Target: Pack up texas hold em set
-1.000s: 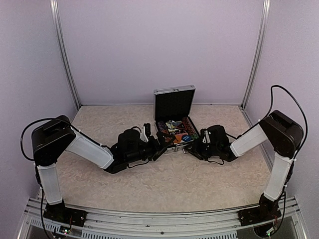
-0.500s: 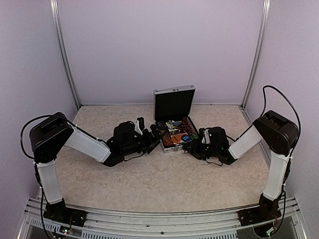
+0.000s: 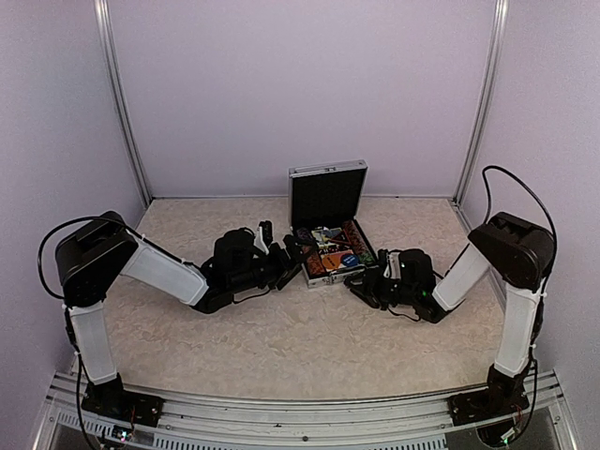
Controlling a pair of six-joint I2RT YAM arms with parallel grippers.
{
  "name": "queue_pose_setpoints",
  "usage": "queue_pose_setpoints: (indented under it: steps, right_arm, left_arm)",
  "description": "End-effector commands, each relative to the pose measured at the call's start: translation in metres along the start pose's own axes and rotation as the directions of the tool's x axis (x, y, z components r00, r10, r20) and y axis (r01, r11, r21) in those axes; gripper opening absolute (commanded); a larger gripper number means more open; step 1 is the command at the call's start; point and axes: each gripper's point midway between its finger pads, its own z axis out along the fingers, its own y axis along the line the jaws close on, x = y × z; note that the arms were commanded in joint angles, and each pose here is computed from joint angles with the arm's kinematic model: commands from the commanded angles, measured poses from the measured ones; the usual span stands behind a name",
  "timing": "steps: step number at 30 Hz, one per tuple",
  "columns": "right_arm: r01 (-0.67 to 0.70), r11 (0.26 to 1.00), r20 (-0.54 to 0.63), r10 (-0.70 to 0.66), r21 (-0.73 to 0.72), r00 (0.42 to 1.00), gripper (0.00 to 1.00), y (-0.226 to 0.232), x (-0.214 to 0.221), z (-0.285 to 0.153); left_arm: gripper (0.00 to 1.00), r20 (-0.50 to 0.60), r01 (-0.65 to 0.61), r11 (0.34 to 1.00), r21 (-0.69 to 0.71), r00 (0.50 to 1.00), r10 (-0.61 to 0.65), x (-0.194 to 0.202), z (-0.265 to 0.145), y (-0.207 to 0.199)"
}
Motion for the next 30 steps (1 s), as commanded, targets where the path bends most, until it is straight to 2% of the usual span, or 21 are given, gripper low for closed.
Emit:
queue_pose_setpoints:
  steps: [1, 13, 21, 28, 30]
  right_arm:
    - [-0.040, 0.999, -0.018, 0.039, -0.005, 0.999, 0.38, -0.011, 0.010, 0.005]
    - [-0.146, 0.987, 0.050, 0.149, -0.060, 0.988, 0.35, -0.010, 0.004, -0.002]
    - [-0.188, 0.978, 0.059, 0.194, -0.095, 0.979, 0.24, -0.005, 0.001, 0.004]
    - [-0.206, 0.974, 0.057, 0.212, -0.094, 0.976, 0.23, -0.004, 0.002, 0.009]
    - [-0.218, 0.972, 0.055, 0.223, -0.091, 0.973, 0.18, -0.004, 0.003, 0.010]
  left_arm:
    - [0.99, 0.014, -0.018, 0.998, 0.054, 1.000, 0.017, -0.007, -0.003, -0.019]
    - [0.99, 0.018, -0.018, 0.998, 0.061, 1.000, 0.017, -0.007, -0.004, -0.022]
    - [0.99, 0.020, -0.019, 0.998, 0.060, 1.000, 0.018, -0.006, -0.006, -0.021]
    - [0.99, 0.024, -0.020, 0.998, 0.061, 1.000, 0.018, -0.007, -0.009, -0.020]
    - [0.99, 0.025, -0.021, 0.998, 0.064, 1.000, 0.019, -0.007, -0.010, -0.021]
